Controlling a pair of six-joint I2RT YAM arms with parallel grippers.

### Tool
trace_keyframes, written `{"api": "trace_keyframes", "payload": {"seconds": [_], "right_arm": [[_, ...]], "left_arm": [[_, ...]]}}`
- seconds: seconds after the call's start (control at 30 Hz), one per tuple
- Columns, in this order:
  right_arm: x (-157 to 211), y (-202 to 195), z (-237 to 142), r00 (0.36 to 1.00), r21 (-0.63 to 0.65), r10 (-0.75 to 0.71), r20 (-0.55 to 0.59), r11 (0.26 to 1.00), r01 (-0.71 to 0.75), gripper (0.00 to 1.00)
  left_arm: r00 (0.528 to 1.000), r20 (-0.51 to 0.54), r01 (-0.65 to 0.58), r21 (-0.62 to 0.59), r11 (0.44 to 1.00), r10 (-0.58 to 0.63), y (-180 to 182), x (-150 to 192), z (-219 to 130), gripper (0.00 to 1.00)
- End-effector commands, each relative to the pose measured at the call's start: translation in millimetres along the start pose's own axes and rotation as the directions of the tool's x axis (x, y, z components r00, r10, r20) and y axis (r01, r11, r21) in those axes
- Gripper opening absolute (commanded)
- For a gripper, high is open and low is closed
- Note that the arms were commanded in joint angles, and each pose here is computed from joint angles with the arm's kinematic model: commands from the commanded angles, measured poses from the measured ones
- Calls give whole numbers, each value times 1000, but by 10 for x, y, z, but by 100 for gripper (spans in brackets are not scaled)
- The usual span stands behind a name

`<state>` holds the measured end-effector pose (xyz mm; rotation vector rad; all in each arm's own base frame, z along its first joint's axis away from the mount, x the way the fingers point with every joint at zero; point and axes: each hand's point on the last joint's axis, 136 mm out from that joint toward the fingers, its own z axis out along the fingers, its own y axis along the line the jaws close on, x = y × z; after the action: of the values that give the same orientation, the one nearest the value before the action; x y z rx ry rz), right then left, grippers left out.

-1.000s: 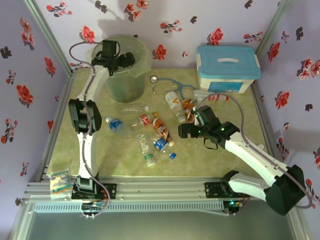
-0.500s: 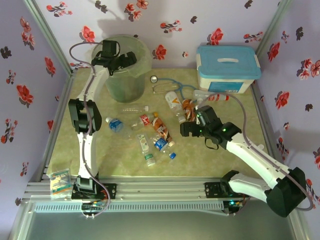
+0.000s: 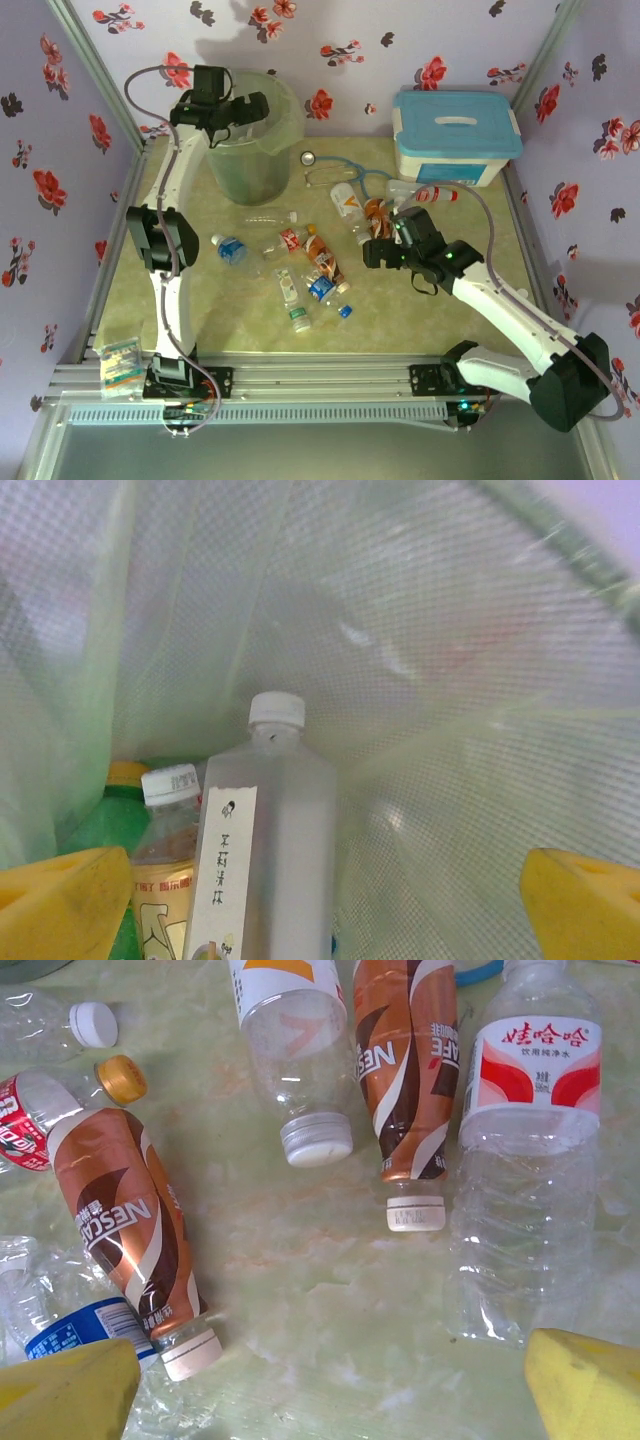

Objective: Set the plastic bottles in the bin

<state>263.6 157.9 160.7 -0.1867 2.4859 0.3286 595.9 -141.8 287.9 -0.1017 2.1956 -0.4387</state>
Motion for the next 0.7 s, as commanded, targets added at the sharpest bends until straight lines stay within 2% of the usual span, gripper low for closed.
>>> {"api": "trace_keyframes", "payload": {"seconds": [0.0,0.17,0.33,0.5,0.67], "right_arm": [[-66,73,42,996,-11,-68,-56,998,67,99],[-184,230,274,985,-35,-129,-114,991,126,97],[-397,220,513,974,37,-170,-148,983,177,92],[-489,335,839,958,14,-212,-196,976,219,90],[-549,410,1111,943,4,-232,-239,971,240,85]], "left_arm": [[996,48,-78,19,997,77,-158,-259,-473,100],[990,87,-114,10,993,113,-107,-446,-893,100],[983,116,-143,-7,990,143,-80,-443,-1546,100],[985,125,-119,6,993,118,-9,89,-2073,100],[988,152,11,56,998,-20,135,840,-2461,100]]}}
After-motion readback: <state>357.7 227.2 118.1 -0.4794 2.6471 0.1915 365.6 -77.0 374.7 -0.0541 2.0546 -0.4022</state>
